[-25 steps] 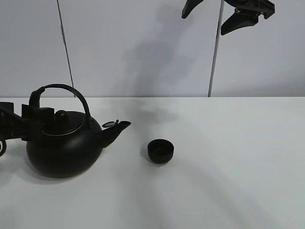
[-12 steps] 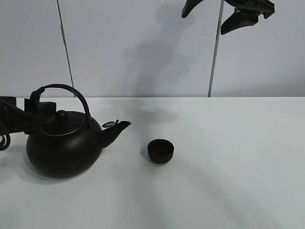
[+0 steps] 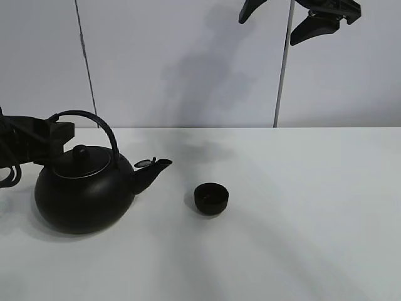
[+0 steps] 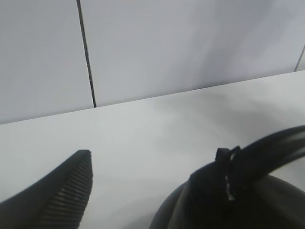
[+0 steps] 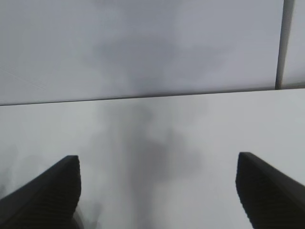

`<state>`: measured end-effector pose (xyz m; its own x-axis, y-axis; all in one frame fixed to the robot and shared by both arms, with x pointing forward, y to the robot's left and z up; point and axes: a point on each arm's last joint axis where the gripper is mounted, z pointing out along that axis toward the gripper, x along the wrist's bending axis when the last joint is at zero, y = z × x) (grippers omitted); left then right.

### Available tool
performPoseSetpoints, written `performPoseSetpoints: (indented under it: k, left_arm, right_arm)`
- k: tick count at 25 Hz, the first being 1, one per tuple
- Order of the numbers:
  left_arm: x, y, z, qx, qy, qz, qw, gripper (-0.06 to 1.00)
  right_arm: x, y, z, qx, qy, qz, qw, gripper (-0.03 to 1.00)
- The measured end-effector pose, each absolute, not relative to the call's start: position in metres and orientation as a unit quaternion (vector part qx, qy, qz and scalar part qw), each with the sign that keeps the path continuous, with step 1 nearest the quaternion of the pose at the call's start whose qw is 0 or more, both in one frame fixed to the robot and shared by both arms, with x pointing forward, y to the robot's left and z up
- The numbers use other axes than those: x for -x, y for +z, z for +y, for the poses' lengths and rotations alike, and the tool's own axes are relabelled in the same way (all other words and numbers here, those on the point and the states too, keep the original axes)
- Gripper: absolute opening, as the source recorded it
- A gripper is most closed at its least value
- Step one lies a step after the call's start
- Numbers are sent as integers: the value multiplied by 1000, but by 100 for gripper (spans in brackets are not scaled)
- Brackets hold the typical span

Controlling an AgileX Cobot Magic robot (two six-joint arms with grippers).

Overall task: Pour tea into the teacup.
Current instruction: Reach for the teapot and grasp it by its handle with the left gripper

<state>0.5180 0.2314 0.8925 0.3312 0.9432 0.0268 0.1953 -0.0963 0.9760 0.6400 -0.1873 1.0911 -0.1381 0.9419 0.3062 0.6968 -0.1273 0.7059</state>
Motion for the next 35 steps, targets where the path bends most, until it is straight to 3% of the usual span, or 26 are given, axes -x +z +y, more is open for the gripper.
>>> performPoseSetpoints:
  k: [20, 24, 29, 35]
  left_arm:
    - [-517, 889, 229, -653, 348, 447, 503, 50]
    - [-517, 888, 229, -656, 343, 452, 498, 38]
    - [-516, 888, 226, -664, 340, 436, 504, 15]
    - [-517, 888, 230, -659, 350, 444, 496, 11]
  right_arm:
    - [-640, 1091, -187, -638, 396, 642, 155, 61]
    - [-640, 1091, -187, -638, 396, 642, 155, 61]
    - [-640, 1091, -187, -638, 396, 642, 155, 61]
    - [-640, 1091, -187, -638, 397, 642, 155, 61]
